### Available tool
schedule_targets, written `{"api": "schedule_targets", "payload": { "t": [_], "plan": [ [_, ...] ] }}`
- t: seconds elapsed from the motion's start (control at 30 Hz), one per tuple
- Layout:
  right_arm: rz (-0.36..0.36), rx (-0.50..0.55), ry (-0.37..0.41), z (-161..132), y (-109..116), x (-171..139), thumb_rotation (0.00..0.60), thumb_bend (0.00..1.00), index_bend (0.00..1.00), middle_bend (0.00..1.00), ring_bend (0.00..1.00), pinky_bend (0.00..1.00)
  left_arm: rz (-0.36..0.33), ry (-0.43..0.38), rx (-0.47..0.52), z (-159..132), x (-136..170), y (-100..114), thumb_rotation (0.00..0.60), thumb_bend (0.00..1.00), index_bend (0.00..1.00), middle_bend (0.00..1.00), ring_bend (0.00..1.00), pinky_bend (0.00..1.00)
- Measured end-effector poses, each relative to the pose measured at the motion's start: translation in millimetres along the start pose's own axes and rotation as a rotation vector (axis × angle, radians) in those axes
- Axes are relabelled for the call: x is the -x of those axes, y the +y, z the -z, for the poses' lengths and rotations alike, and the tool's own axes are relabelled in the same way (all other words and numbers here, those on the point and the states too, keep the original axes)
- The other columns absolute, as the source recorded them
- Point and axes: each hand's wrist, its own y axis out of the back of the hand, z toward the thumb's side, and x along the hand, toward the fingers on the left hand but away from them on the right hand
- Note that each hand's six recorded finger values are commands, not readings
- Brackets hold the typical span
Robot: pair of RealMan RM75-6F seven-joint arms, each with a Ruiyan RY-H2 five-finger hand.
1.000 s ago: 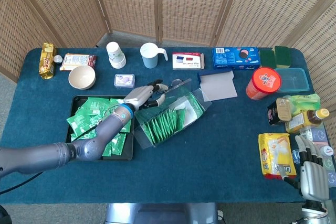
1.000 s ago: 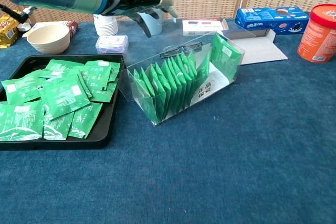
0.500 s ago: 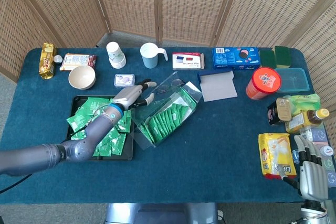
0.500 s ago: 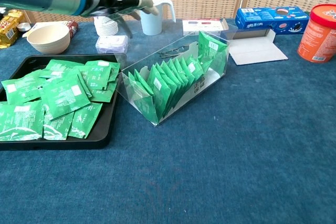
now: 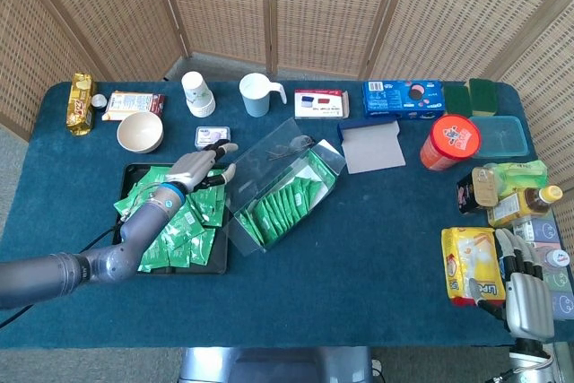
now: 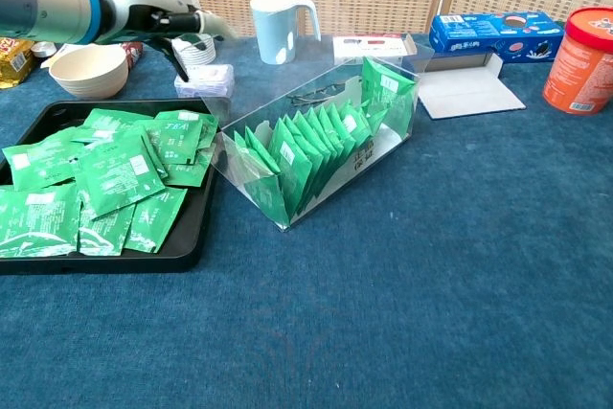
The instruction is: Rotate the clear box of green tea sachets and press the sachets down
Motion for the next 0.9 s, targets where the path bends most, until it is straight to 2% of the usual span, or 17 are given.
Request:
{"api": "schedule_targets", "payload": {
  "t": [0.13,0.33,0.47,0.57,0.73,0.9],
  "plan": [
    [0.0,0.001,0.001,-0.8,-0.2,-0.1,0.6,0.34,0.0,0.0,0.0,0.06,-0.031,0.033,-0.103,10.9,0.7,3.7,0.13,0.48,0.03,0.0,0.0,0.24],
    [0.002,0.004,0.005,-2.2,-0.3,-1.1,0.6,0.34,0.0,0.0,0.0,0.06,-0.128,0.098,-0.274,21.8,3.3,16.0,0.235,0.47,0.0,0.0,0.0,0.24],
    [0.003,0.007,0.0,-1.1,-0.5,-2.9,0.6,0.34,0.0,0.0,0.0,0.06,-0.172,0.142,-0.397,24.1,7.3,18.6,0.284,0.41,0.0,0.0,0.0,0.24],
    [0.006,0.01,-0.001,-0.5,0.0,-4.3,0.6,0.34,0.0,0.0,0.0,0.06,-0.178,0.167,-0.461,24.0,11.5,15.5,0.31,0.36,0.0,0.0,0.0,0.24],
    [0.012,0.013,0.001,-0.3,1.5,-6.0,0.6,0.34,0.0,0.0,0.0,0.06,-0.165,0.174,-0.488,20.5,19.6,7.8,0.315,0.33,0.0,0.0,0.0,0.24],
    [0.009,0.014,0.002,0.0,1.2,-6.5,0.6,0.34,0.0,0.0,0.0,0.06,-0.207,0.139,-0.47,15.2,30.9,12.5,0.313,0.32,0.0,0.0,0.0,0.24]
  ]
}}
